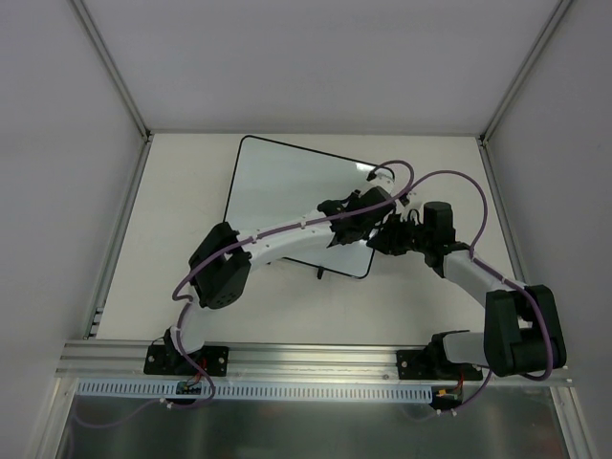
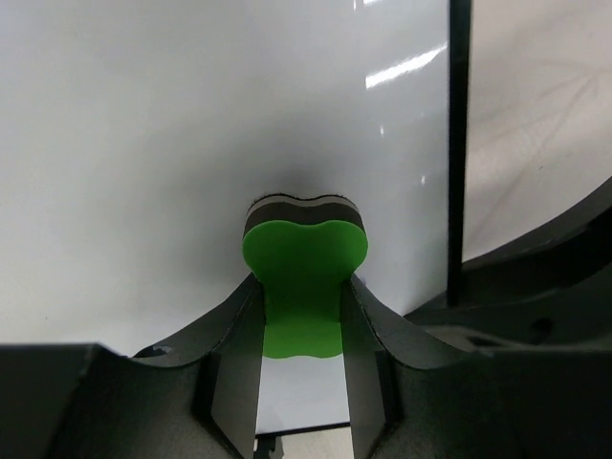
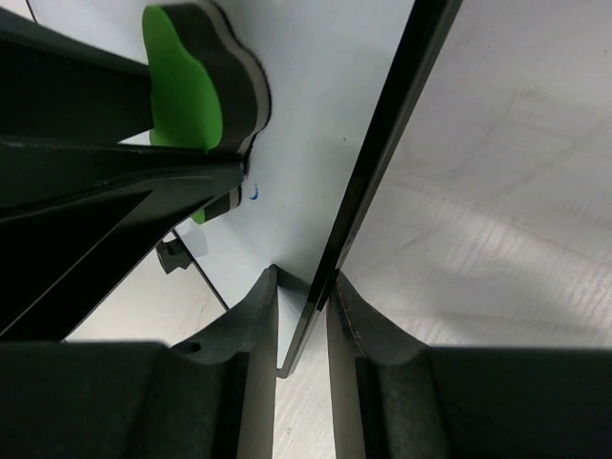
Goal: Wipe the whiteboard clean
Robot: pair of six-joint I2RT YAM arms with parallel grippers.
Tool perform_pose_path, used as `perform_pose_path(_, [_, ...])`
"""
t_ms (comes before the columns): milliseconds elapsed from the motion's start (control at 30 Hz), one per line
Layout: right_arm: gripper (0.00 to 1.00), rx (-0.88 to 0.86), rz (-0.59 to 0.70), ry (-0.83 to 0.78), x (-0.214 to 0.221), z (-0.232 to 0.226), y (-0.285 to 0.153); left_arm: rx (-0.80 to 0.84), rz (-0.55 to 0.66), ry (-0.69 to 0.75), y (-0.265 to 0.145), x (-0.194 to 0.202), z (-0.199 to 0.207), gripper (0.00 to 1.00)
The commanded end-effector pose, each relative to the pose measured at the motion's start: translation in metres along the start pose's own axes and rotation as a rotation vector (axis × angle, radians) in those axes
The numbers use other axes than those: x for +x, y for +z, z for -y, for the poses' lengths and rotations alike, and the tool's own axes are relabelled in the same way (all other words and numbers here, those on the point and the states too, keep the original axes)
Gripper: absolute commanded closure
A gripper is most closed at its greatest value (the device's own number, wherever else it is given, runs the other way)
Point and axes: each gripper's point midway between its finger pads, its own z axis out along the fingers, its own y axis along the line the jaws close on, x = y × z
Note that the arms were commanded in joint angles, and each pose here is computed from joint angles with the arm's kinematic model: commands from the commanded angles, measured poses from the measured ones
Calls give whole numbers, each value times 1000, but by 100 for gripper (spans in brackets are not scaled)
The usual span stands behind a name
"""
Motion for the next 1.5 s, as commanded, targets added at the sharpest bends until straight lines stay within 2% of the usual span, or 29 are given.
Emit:
perform_pose_path(0, [100, -20, 12, -90, -11, -7, 4, -52, 34, -13, 19, -18, -11, 100])
perform_pose_path(333, [100, -20, 6, -87, -10, -6, 4, -97, 50, -75, 32, -24, -14, 100])
perform_pose_path(600, [100, -18, 4, -82, -9, -5, 5, -167, 111, -130, 25, -43, -25, 100])
perform_pose_path(867, [100, -15, 3, -82, -10, -5, 6, -146, 142, -179, 18, -58, -20, 100])
perform_pose_path(1133, [100, -15, -3, -78, -8, -4, 7, -118, 74, -174, 22, -18, 3, 100])
perform_pose_path(1467, [100, -14, 0, -79, -10, -4, 7, -170, 3, -154, 29, 26, -8, 100])
